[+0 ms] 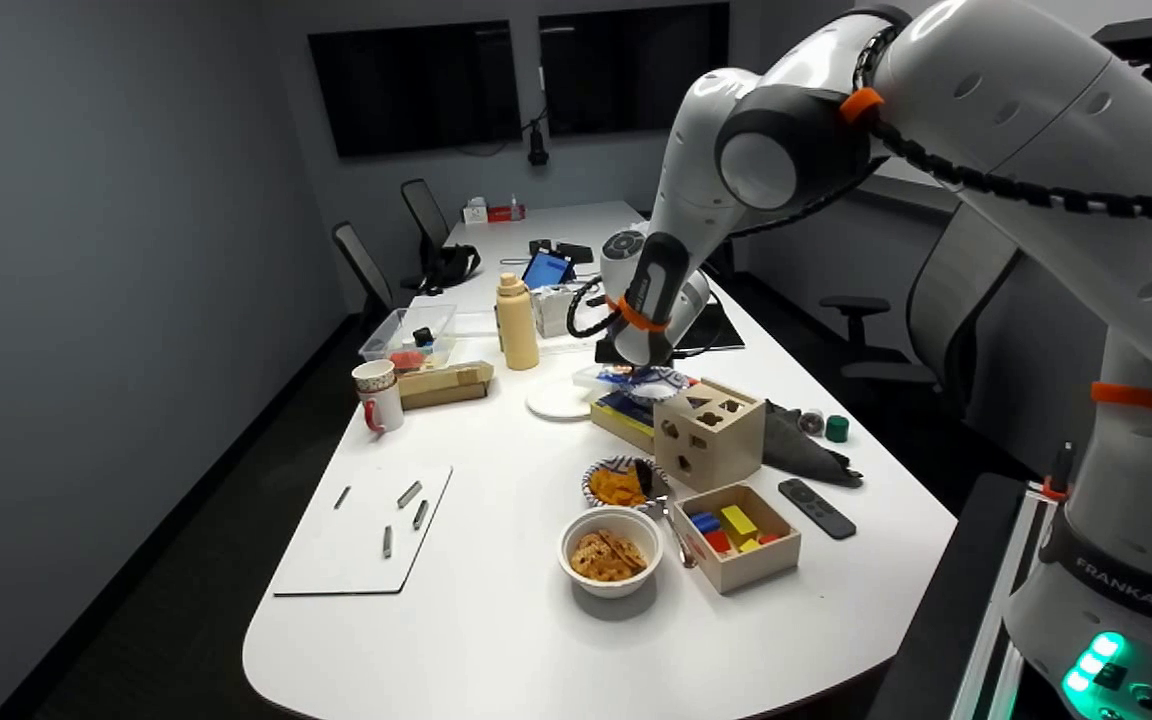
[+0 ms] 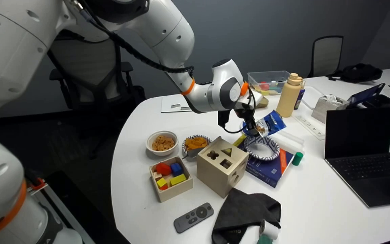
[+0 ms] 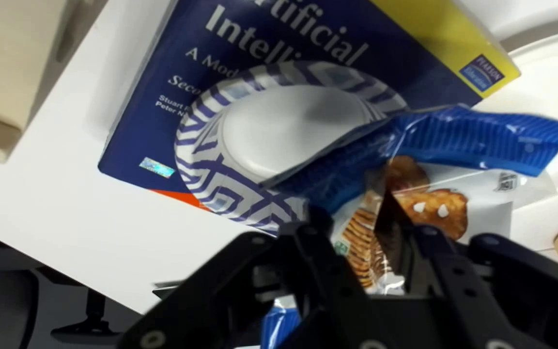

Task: Put the blue wrapper on the white plate

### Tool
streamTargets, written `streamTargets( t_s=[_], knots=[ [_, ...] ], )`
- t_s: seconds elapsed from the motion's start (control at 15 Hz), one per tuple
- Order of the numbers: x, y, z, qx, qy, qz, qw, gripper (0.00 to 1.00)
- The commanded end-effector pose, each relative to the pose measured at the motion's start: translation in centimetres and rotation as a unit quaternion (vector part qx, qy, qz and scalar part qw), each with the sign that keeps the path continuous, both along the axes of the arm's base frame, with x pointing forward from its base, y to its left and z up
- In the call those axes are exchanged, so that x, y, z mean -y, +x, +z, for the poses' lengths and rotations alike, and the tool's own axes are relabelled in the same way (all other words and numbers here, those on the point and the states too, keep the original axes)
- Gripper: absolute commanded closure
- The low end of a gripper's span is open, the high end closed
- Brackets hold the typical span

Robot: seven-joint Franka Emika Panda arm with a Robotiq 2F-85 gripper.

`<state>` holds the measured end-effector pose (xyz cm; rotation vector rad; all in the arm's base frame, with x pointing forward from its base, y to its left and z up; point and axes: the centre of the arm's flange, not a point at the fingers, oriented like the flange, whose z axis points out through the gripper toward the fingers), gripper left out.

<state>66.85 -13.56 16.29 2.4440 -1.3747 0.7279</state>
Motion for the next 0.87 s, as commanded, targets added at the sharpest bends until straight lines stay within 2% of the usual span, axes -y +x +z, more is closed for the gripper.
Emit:
streamTargets(
  t_s=[0.0,0.27,0.33,0.8],
  knots=[
    [-1.3,-1.3,1.1,0.019,-0.019,-0.013,0.9996,0.35],
    [-1.9,-3.0,2.0,0.021,-0.032,-0.016,0.9991,0.05],
    [-2.0,-3.5,2.1,0.021,-0.036,-0.017,0.9990,0.01],
    [-4.0,-9.1,4.1,0.032,-0.042,0.025,0.9983,0.00]
  ],
)
